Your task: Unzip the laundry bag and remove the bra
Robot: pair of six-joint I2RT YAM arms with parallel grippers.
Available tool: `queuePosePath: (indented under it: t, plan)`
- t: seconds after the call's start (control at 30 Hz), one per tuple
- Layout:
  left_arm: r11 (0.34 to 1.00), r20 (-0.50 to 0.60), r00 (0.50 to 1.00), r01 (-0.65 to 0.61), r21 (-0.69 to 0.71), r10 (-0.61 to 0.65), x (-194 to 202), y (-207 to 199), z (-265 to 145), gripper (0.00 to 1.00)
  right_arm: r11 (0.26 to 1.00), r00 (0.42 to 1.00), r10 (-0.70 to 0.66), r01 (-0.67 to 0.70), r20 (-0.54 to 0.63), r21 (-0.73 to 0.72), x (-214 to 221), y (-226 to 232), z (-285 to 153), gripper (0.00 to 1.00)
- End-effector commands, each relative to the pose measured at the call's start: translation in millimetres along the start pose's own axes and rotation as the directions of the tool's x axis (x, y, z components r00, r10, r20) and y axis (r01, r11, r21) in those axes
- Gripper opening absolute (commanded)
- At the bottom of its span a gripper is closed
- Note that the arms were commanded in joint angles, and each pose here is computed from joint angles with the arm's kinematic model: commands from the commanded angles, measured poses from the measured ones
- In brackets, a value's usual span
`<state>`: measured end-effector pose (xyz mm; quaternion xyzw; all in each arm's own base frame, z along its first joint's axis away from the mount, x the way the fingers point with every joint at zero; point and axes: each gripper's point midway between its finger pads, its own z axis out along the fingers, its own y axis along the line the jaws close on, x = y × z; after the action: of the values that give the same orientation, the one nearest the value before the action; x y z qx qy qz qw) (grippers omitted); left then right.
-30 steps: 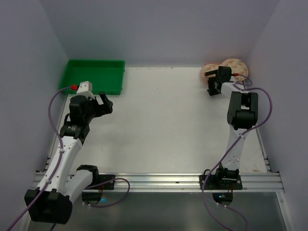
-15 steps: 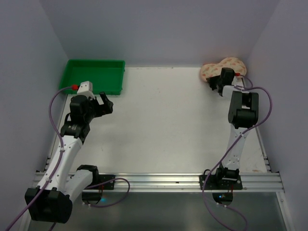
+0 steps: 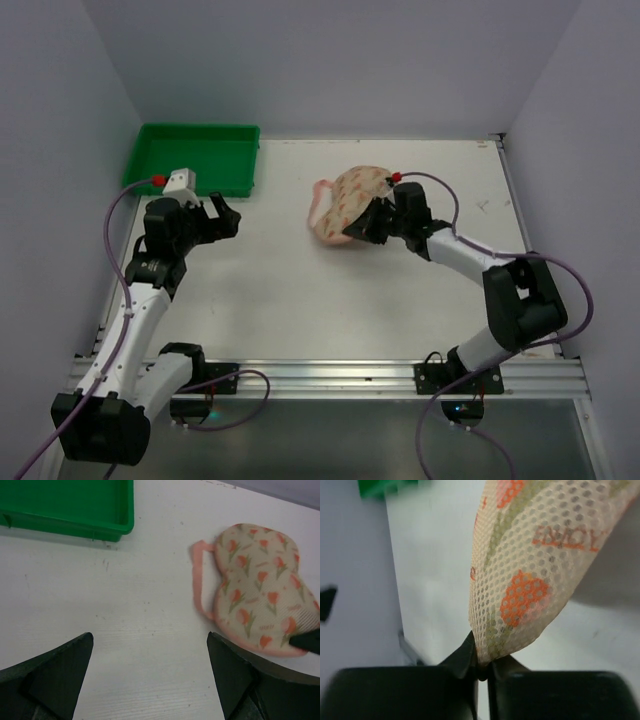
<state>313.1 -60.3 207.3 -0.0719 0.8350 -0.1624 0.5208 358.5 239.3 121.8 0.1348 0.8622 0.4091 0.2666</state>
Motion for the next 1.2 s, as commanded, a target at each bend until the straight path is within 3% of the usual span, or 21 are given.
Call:
queuePosePath:
  t: [0.0,0.07,0.1,0.17,0.23,0.33,0.4,0.6,0.93,1.17]
  plan:
    - [0.996,-0.009,1.000,0.015,0.089,-0.014,-4.8,-16.5,3.5,1.00,0.991,0.961,-0.134,0.123,-0.242,-0.060,85.3,-1.2,-32.7,0.19]
    - [0.989,-0.047,0.998,0.038,0.144,-0.032,0.4,-26.8,4.2,1.00,0.979,0.930,-0.196,0.166,-0.311,-0.119,119.5,10.2,-50.4,0.43]
    - [0.985,-0.065,0.997,0.051,0.165,-0.040,3.1,-30.8,4.4,1.00,0.977,0.915,-0.207,0.173,-0.346,-0.128,132.9,8.5,-57.3,0.66]
    - [0.970,-0.097,0.993,0.082,0.230,-0.061,6.4,-44.7,1.2,1.00,0.965,0.890,-0.258,0.218,-0.375,-0.145,148.2,9.9,-69.2,0.81]
    - [0.960,-0.131,0.988,0.112,0.256,-0.080,13.2,-51.9,0.6,1.00,0.949,0.901,-0.313,0.281,-0.302,-0.145,135.5,15.8,-80.0,0.88]
    - [0.949,-0.174,0.980,0.140,0.282,-0.093,26.1,-68.6,-0.7,1.00,0.914,0.904,-0.404,0.406,-0.136,-0.016,92.6,16.1,-85.3,0.89]
    - [0.956,-0.198,0.978,0.116,0.268,-0.063,42.5,-80.3,3.4,1.00,0.900,0.896,-0.434,0.436,-0.089,0.003,72.9,27.6,-86.8,0.89]
    - [0.968,-0.324,0.935,0.199,0.152,-0.141,87.0,-77.5,17.2,1.00,0.892,0.878,-0.453,0.448,-0.155,-0.068,66.9,46.6,-60.8,0.86]
    - [0.951,-0.169,0.945,0.248,-0.184,-0.279,103.1,-6.2,-0.7,1.00,0.856,0.826,-0.516,0.486,-0.226,-0.177,82.0,55.4,-26.0,0.82]
    - [0.936,-0.183,0.936,0.254,-0.243,-0.301,131.2,9.5,18.3,1.00,0.840,0.777,-0.542,0.517,-0.320,-0.167,99.3,50.1,19.0,0.81]
